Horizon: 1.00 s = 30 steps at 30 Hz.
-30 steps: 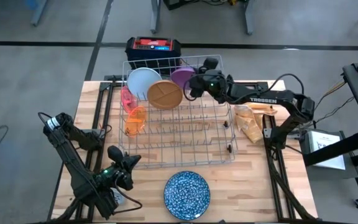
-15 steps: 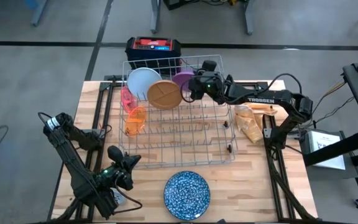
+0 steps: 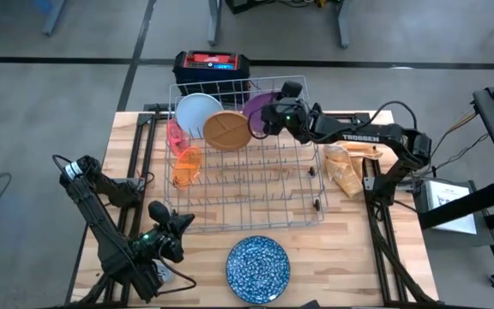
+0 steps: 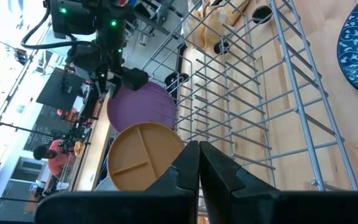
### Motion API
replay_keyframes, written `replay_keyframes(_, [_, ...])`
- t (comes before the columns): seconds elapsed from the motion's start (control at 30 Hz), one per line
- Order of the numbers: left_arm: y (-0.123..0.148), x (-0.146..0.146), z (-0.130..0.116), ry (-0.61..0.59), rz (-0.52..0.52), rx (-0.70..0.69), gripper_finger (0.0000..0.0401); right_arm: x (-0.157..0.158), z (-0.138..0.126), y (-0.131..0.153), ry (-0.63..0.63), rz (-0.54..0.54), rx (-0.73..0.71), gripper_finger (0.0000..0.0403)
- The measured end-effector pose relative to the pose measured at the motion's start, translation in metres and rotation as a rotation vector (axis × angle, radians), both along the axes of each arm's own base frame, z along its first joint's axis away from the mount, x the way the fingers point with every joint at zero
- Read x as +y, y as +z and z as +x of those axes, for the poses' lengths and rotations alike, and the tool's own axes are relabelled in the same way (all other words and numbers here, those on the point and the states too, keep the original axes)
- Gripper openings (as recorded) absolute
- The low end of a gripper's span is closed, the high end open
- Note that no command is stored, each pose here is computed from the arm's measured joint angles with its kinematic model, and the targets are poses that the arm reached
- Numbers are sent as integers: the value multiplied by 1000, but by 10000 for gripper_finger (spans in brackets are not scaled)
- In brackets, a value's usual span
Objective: Sort dishes
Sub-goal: Put the blue plate into the dish rack
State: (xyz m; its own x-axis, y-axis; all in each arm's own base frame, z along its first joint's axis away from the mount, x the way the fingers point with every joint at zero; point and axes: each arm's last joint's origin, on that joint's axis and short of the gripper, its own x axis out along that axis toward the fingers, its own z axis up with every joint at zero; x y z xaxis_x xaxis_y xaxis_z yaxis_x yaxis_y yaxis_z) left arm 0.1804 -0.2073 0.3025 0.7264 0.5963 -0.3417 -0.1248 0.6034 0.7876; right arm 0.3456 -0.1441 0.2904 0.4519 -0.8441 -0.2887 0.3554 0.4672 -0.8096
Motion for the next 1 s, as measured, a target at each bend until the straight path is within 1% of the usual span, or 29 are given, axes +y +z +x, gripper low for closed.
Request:
replay_keyframes(0.23, [0, 0, 0, 0, 0, 0, 0, -1, 0, 12, -36, -16, 1, 174])
replay_keyframes(0.4, [0, 0, 0, 0, 0, 0, 0, 4, -5, 27, -74, -30, 12, 186])
replay_keyframes(0.47, [0, 0, 0, 0, 0, 0, 0, 6, -9, 35, -84, -14, 0, 189])
replay_keyframes(0.57, [0, 0, 0, -1, -2, -2, 0, 14, -18, 46, -102, 40, -30, 190])
replay_keyframes(0.63, [0, 0, 1, 0, -2, -8, 0, 21, -27, 53, -122, 96, -52, 190])
replay_keyframes(0.73, [0, 0, 2, 5, -5, -11, 0, 36, -42, 65, -184, 218, -171, 185])
replay_keyframes(0.83, [0, 1, 5, 12, -15, -18, 0, 56, -60, 75, -231, 337, -255, 180])
replay_keyframes(0.93, [-1, 0, 9, 18, -44, -14, 0, 77, -75, 79, -259, 428, -305, 175])
replay_keyframes(1.0, [0, -2, 13, 16, -95, 2, 0, 93, -85, 79, -258, 481, -306, 172])
